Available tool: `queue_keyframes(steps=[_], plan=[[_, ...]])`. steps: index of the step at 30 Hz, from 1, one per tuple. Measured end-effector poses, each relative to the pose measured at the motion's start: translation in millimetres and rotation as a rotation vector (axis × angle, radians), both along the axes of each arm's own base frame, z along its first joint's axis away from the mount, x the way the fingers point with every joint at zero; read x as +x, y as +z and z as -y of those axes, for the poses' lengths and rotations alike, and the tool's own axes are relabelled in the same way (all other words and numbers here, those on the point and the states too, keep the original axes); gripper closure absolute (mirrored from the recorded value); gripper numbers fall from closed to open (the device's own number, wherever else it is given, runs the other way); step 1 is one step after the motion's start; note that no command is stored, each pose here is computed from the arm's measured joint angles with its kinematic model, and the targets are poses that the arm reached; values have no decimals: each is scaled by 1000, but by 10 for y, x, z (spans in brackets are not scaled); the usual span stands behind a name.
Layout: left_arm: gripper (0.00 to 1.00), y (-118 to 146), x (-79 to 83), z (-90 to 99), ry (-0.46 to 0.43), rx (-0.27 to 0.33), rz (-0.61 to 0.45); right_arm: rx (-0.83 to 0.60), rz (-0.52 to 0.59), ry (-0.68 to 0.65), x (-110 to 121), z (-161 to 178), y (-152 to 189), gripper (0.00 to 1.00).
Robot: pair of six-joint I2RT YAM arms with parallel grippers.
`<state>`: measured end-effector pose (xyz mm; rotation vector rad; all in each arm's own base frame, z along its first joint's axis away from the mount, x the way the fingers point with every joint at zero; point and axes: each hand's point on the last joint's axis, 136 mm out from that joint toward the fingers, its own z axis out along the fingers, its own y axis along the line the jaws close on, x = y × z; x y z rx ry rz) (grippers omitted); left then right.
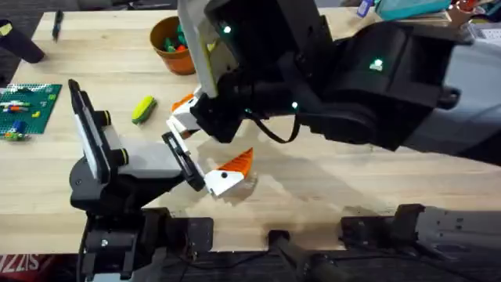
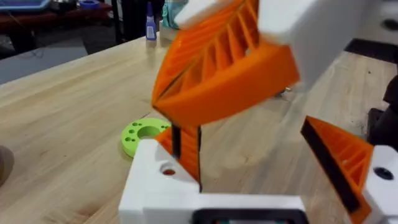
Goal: Pick up the gripper from the table and insert it into the empty holder that is missing its gripper. Then pick up a screw, insert it into the mounting hole, and use the screwdriver to tighten it. Finally, clean up the table by picking up the vegetable and placing it into the bucket.
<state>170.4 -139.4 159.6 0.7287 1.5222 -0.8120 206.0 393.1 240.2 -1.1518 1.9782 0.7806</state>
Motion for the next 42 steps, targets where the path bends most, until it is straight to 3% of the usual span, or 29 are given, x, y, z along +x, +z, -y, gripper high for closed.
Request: queue_keyframes(steps=[33, 38, 42], plan=[[15, -1, 0, 0, 0, 0, 0, -53, -34, -1, 21, -32, -238, 985], [15, 0, 0, 0, 0, 0, 0, -58, -38, -6, 21, -23, -248, 665], [15, -2, 0, 0, 0, 0, -1, -59, -37, -9, 26, -21, -250, 536]])
